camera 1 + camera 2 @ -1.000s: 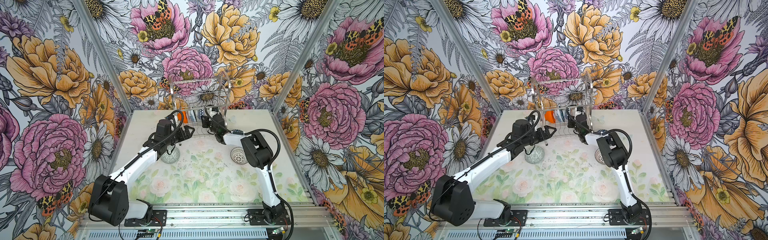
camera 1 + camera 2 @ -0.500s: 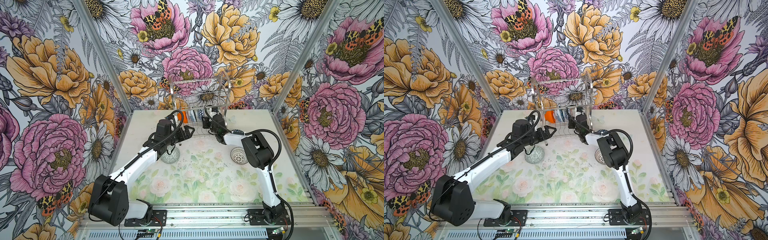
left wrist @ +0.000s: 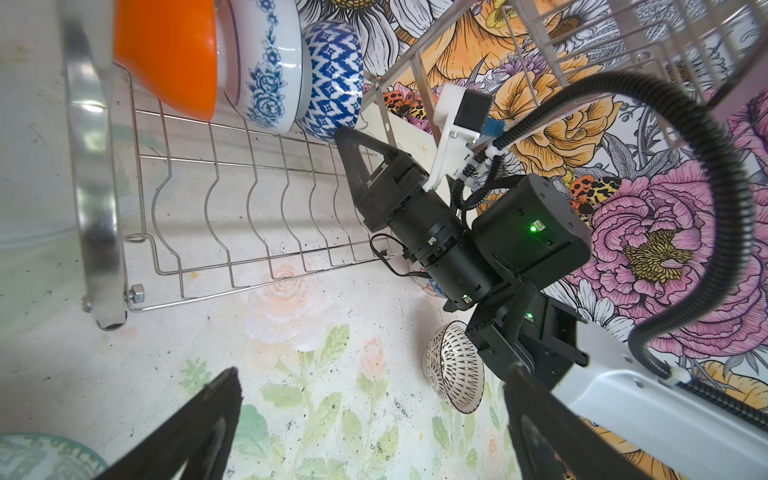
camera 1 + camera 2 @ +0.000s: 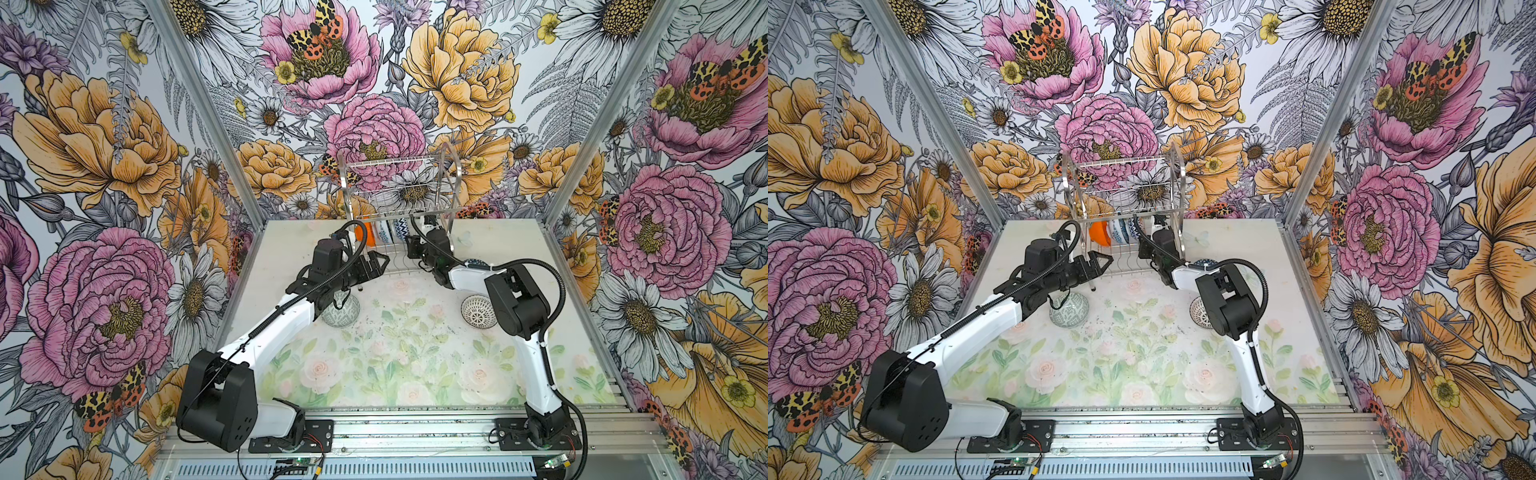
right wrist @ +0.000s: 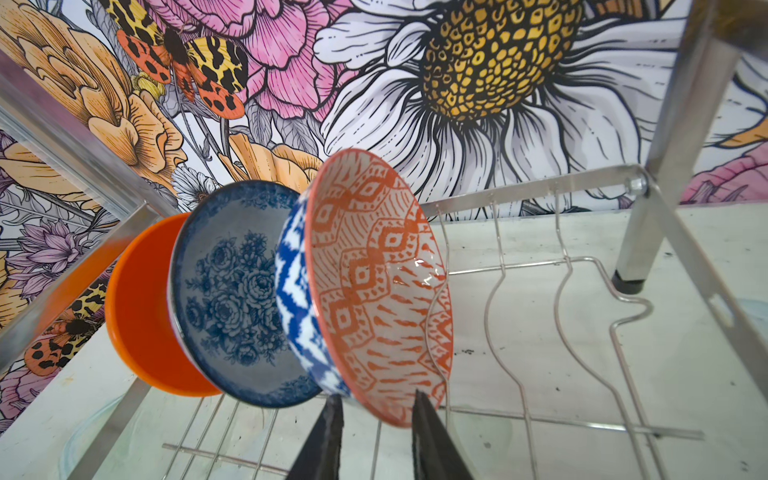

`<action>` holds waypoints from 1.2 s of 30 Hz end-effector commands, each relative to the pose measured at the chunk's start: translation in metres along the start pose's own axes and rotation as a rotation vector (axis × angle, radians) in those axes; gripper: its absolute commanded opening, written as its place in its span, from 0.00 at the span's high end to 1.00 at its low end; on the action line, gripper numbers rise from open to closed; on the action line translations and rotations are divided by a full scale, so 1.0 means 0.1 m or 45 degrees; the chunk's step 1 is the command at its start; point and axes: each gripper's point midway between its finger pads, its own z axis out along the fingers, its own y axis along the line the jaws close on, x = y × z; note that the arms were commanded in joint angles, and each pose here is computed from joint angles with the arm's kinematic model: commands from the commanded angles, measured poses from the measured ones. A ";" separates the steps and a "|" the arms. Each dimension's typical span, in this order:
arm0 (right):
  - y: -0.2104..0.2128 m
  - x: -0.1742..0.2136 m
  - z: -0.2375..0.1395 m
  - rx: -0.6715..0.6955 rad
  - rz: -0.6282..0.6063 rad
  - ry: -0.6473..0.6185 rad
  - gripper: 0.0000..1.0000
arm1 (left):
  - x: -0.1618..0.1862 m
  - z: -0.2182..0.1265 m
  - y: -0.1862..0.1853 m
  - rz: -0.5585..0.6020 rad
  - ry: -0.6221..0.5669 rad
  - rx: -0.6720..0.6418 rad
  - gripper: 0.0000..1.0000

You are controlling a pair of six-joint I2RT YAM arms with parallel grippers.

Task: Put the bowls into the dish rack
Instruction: 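Open the right gripper and withdraw it from the rack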

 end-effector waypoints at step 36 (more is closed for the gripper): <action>0.35 -0.23 -0.40 -0.079 -0.009 -0.067 0.68 | -0.12 -0.20 -0.04 0.023 -0.071 -0.021 0.01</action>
